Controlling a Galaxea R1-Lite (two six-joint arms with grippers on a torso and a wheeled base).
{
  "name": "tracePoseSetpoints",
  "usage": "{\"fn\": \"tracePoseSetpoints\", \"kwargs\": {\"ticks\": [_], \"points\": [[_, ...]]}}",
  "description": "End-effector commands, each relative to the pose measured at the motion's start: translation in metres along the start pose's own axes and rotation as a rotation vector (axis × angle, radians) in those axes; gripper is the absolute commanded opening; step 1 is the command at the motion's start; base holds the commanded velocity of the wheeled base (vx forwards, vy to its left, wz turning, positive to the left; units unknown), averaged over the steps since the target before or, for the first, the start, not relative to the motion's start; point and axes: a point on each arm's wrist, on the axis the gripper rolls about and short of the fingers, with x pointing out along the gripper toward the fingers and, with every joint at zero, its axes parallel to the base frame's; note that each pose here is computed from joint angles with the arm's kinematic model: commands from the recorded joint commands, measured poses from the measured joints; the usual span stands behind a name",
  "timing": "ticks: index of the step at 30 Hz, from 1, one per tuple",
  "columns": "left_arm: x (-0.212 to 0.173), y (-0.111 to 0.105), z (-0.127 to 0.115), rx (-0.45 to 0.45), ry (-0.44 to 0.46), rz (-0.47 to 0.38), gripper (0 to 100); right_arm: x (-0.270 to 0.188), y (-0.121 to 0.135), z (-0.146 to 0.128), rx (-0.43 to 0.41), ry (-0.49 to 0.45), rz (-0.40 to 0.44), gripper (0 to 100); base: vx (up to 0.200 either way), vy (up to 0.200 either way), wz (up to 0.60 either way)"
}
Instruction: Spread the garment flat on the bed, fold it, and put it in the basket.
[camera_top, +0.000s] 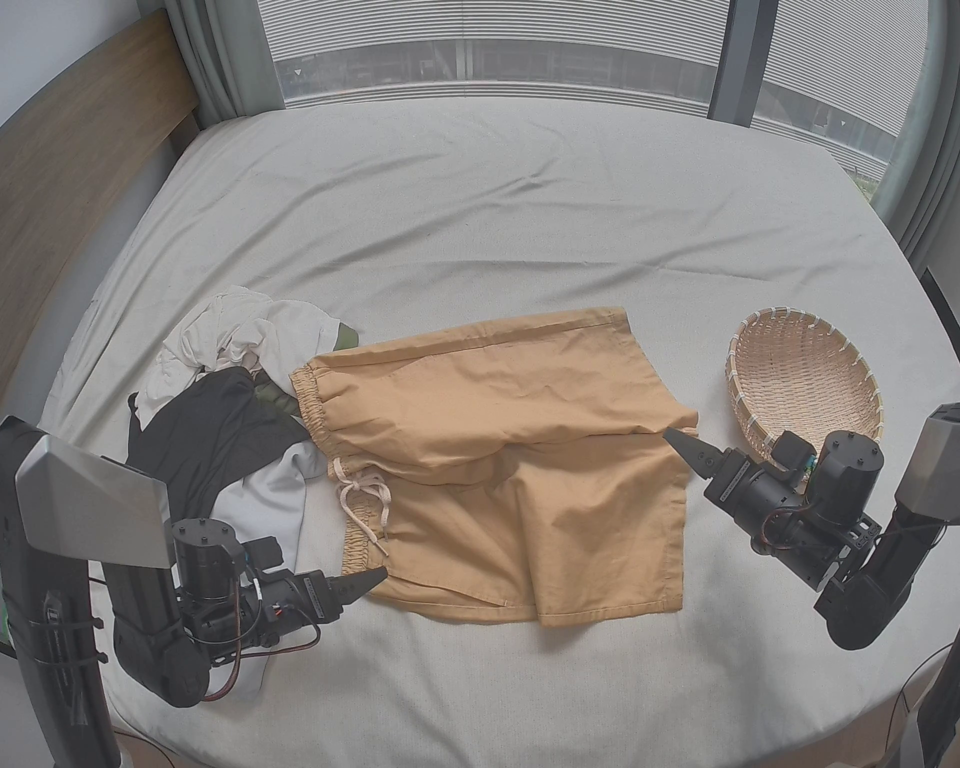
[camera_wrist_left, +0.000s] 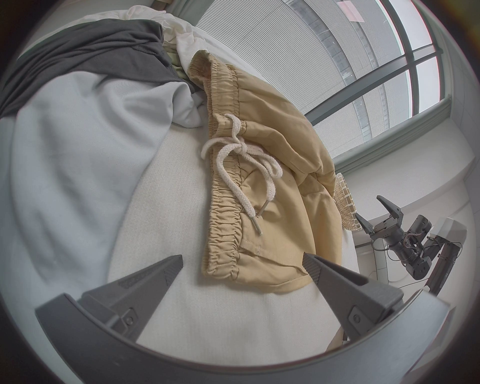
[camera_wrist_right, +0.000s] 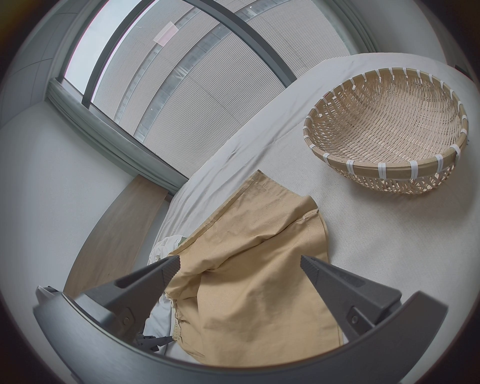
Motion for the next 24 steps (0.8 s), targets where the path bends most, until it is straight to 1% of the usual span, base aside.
{"fn": "tracePoseSetpoints", "kwargs": {"ticks": [1,5,8,9,16,18,22,23,24], "points": [[0.012,0.003,-0.001,0.004,-0.001,-0.006,100,-0.002,0.0,0.0,0.002,0.001,0.0,100,0.0,0.0,0.0],[0.018,0.002,0.001,0.01,-0.009,-0.018,100,-0.002,0.001,0.001,0.001,-0.001,0.001,100,0.0,0.0,0.0],[0.02,0.004,-0.001,0.007,-0.004,-0.012,100,-0.004,0.0,0.0,0.002,0.004,-0.007,100,0.0,0.0,0.0],[0.02,0.004,-0.001,0.007,-0.004,-0.012,0,-0.004,0.0,0.0,0.002,0.004,-0.007,100,0.0,0.0,0.0],[0.016,0.006,-0.002,0.0,-0.004,0.003,0,-0.01,-0.009,-0.008,0.004,0.041,-0.047,100,0.0,0.0,0.0],[0.012,0.006,-0.003,-0.005,0.003,0.012,0,-0.012,-0.016,-0.013,0.006,0.067,-0.077,100,0.0,0.0,0.0],[0.002,0.008,0.005,-0.012,-0.027,0.025,0,-0.015,-0.032,-0.028,0.001,0.139,-0.145,100,0.0,0.0,0.0],[0.0,0.007,0.005,-0.012,-0.029,0.025,0,-0.016,-0.036,-0.032,-0.002,0.158,-0.158,100,0.0,0.0,0.0],[0.0,0.007,0.005,-0.012,-0.029,0.025,0,-0.016,-0.036,-0.032,-0.002,0.158,-0.158,100,0.0,0.0,0.0]]}}
